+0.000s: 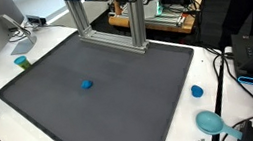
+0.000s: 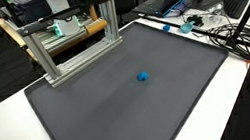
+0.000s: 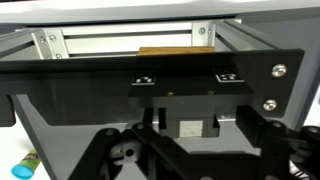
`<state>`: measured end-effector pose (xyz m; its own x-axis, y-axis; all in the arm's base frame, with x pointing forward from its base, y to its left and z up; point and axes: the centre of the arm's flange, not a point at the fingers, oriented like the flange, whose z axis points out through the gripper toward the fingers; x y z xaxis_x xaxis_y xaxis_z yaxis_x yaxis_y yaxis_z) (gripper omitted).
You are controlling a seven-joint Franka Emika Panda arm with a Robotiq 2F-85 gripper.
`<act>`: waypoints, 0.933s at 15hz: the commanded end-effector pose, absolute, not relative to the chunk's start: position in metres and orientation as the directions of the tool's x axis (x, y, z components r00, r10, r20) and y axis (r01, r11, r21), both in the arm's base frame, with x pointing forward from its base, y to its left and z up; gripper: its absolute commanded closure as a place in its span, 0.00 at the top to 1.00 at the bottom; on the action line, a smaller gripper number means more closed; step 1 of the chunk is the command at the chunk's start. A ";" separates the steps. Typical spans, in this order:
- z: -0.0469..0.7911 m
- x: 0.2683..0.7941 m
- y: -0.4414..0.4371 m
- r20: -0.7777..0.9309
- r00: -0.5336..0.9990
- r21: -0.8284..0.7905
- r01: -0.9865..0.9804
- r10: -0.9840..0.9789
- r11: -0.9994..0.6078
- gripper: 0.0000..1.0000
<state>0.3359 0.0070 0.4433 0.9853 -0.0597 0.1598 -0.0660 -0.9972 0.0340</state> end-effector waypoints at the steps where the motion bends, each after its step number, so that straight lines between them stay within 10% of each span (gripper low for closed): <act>1: 0.431 0.318 0.006 0.196 0.980 0.040 -0.044 -0.036 -0.998 0.71; 4: 0.430 0.319 0.002 0.210 0.977 0.046 -0.055 -0.044 -0.997 0.59; 11: 0.428 0.317 -0.003 0.190 0.982 0.054 -0.010 0.001 -0.998 0.84; 14: 0.428 0.315 -0.005 0.188 0.982 0.052 0.017 0.026 -0.999 0.77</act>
<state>0.3385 0.0015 0.4459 0.9824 -0.0094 0.1866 -0.0186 -0.9987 0.0472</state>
